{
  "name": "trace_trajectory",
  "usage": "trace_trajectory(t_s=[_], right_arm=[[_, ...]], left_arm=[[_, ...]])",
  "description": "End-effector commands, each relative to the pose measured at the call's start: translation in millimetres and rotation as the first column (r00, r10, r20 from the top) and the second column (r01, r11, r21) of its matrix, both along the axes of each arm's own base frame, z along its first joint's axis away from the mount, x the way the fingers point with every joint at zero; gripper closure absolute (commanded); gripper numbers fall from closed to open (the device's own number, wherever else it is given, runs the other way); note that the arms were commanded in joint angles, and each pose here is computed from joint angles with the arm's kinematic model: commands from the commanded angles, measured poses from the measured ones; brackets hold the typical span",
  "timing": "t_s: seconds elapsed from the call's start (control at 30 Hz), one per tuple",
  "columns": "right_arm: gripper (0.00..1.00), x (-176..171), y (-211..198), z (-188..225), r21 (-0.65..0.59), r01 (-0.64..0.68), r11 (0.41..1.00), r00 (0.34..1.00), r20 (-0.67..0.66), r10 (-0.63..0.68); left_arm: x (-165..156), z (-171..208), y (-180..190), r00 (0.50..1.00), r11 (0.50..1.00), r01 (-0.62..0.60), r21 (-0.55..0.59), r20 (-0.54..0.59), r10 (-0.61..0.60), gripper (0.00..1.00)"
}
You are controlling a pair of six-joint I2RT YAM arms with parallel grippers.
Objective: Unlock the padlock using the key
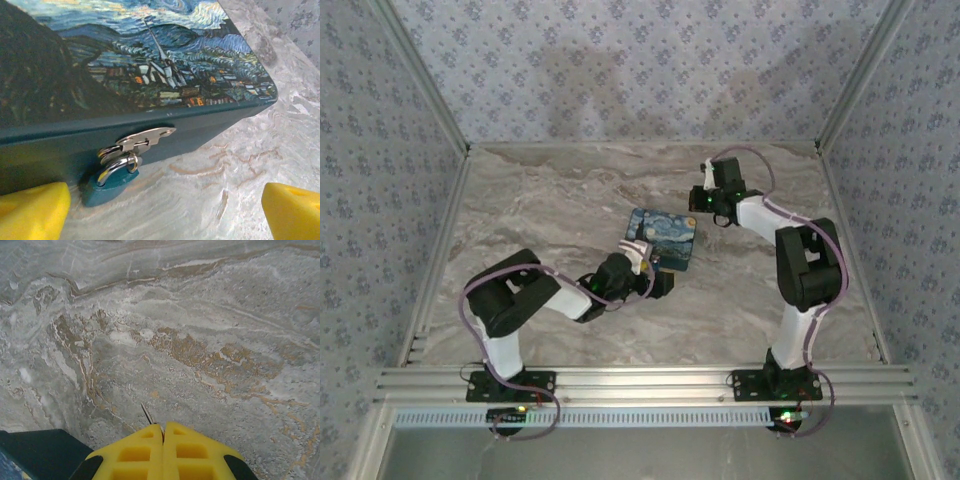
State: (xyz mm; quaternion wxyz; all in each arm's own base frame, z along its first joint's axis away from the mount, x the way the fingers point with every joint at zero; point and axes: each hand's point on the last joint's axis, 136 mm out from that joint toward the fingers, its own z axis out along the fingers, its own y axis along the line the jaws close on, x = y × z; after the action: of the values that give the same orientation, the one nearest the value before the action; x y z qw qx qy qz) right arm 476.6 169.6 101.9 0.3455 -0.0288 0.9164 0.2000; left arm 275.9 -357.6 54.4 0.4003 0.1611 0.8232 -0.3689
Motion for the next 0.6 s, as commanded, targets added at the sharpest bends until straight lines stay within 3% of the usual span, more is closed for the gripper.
trace_trajectory(t_s=[0.0,0.27,0.57], right_arm=[[1.00,0,9,-1,0.001,-0.043,0.999,0.999,0.006,0.043],[1.00,-9,19,-17,0.014,-0.088,0.996,0.996,-0.021,0.088],[1.00,-17,28,-27,0.022,-0.113,0.993,0.993,-0.039,0.114]], left_arm=[[7,0,-12,0.999,0.999,0.031,-0.016,0.027,-0.030,0.02],[2,-4,-30,0.990,0.990,0.133,-0.033,0.046,-0.132,0.04],[1,9,-38,0.980,0.971,0.191,-0.143,0.079,-0.182,0.07]])
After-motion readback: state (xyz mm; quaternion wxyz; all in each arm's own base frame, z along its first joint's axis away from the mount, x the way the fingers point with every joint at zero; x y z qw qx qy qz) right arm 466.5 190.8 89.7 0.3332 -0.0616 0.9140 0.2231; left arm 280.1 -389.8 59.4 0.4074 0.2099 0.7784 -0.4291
